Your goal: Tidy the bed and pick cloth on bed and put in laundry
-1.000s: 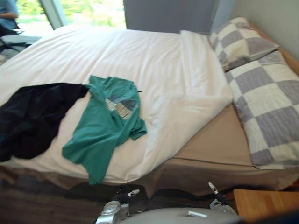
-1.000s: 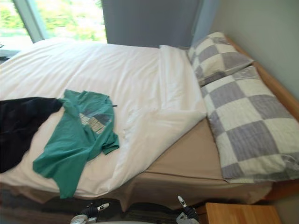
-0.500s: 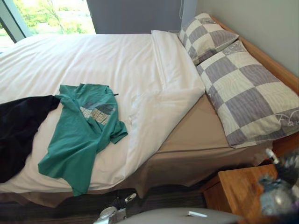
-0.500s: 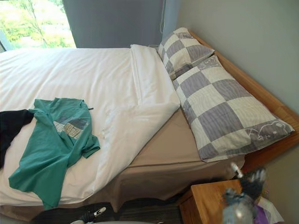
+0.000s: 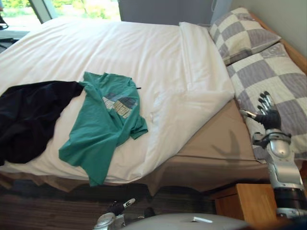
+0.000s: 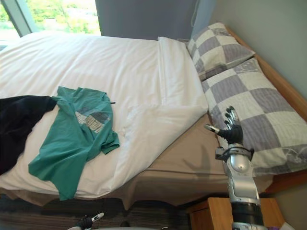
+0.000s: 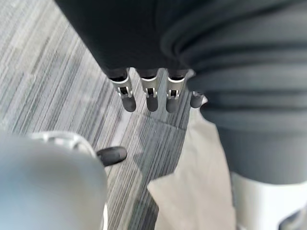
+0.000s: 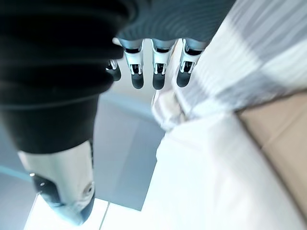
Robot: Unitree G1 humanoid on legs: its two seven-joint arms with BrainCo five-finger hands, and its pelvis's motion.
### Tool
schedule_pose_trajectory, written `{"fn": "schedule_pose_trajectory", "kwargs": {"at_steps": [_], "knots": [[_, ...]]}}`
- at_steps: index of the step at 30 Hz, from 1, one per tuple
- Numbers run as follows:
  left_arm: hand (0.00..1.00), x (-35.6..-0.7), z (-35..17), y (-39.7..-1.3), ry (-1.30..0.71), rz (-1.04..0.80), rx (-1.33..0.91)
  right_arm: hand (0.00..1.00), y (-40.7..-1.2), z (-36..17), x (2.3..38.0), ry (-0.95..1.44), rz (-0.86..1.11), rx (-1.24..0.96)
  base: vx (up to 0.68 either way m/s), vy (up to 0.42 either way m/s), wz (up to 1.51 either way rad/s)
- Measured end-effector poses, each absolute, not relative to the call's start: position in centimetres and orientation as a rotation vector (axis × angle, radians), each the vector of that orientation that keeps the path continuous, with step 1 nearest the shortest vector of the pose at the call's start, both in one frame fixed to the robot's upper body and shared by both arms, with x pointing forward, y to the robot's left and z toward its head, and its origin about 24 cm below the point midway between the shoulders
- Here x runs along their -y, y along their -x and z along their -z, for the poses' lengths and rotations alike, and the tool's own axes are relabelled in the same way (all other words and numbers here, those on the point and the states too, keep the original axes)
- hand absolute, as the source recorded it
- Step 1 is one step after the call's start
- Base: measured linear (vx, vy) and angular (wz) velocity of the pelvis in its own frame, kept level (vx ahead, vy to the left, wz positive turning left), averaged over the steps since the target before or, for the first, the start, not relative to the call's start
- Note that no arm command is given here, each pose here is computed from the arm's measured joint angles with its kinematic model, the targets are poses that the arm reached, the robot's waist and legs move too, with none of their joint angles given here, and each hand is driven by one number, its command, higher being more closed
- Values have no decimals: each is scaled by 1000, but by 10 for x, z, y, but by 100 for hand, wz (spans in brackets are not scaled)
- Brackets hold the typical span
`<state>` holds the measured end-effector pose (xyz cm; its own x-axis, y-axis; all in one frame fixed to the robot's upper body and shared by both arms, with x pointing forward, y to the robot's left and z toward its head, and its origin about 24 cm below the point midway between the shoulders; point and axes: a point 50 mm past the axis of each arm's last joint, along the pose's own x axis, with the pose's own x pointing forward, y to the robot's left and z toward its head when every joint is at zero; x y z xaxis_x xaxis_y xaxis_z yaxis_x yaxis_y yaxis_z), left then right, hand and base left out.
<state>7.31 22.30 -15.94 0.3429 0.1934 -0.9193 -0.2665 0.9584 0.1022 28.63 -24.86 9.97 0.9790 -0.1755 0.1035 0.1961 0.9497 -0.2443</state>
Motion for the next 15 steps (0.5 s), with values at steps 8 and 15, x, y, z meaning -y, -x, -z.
{"fn": "schedule_pose_trajectory", "kwargs": {"at_steps": [8,15], "knots": [[0,-244,153,-83,-79,-282,-1197,0,-334,-118,202,359,111,59,-3,-43,20],[0,-261,141,-109,-127,-316,-1123,0,-361,-163,187,414,196,196,-35,-20,21]]}}
